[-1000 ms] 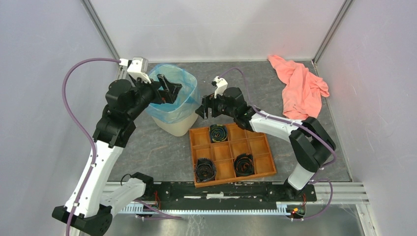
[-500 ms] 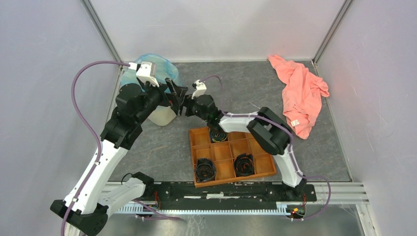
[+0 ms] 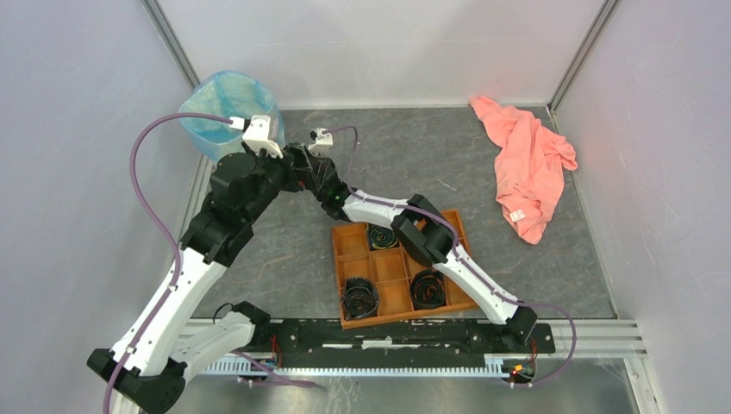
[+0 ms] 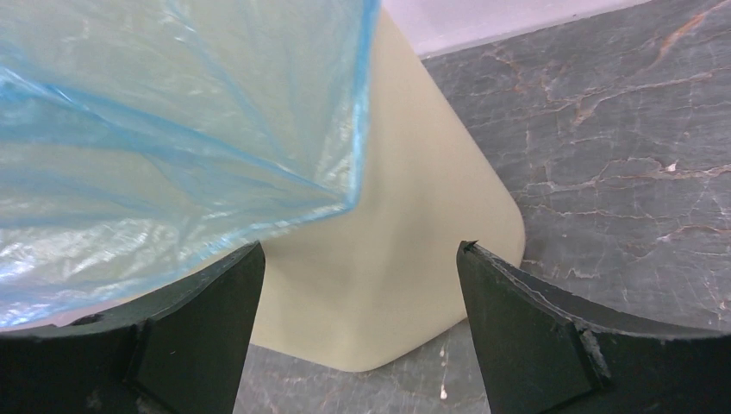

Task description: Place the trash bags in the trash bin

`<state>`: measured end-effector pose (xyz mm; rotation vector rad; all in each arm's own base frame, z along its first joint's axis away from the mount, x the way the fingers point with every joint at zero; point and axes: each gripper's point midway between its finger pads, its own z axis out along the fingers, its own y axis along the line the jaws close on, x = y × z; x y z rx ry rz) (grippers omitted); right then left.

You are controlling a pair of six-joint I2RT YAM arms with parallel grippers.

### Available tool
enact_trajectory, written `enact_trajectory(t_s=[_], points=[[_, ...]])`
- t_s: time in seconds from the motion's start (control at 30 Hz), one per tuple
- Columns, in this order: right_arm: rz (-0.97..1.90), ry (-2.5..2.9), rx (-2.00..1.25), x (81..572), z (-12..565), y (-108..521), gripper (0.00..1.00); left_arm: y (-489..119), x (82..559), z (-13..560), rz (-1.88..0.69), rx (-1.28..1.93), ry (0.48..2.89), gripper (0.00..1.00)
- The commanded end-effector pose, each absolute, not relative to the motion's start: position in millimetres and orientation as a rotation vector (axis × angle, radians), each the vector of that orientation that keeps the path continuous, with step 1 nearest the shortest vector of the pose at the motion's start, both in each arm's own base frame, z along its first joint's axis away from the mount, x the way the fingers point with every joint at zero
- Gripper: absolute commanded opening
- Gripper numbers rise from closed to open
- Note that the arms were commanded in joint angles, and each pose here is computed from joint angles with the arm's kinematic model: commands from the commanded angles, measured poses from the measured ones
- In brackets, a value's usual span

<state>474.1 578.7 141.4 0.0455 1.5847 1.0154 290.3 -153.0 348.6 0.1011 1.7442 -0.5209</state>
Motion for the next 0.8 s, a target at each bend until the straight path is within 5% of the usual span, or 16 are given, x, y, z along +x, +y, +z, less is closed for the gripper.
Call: enact_trajectory(t_s=[0.0, 0.2, 0.47, 0.77], points=[[0.994, 1.52, 0.042, 466.3, 191.7, 560.8, 0.89, -152.6, 286.3, 371.2, -0.569, 0.059, 1.665, 1.0], [0.872, 1.587, -0.207, 409.5, 242.8, 493.0, 0.91, -150.1, 273.2, 390.5, -0.633, 0.024, 1.611, 1.0], [0.428, 1.8, -0.386, 344.0, 259.9, 320.3, 0.95, -137.3, 256.9, 421.5, -0.658, -0.031, 1.551, 1.0], [0.272, 1.629, -0.383, 263.9, 379.6, 188.6, 0.98, -116.3, 249.2, 462.7, -0.629, -0.124, 1.482, 1.0]])
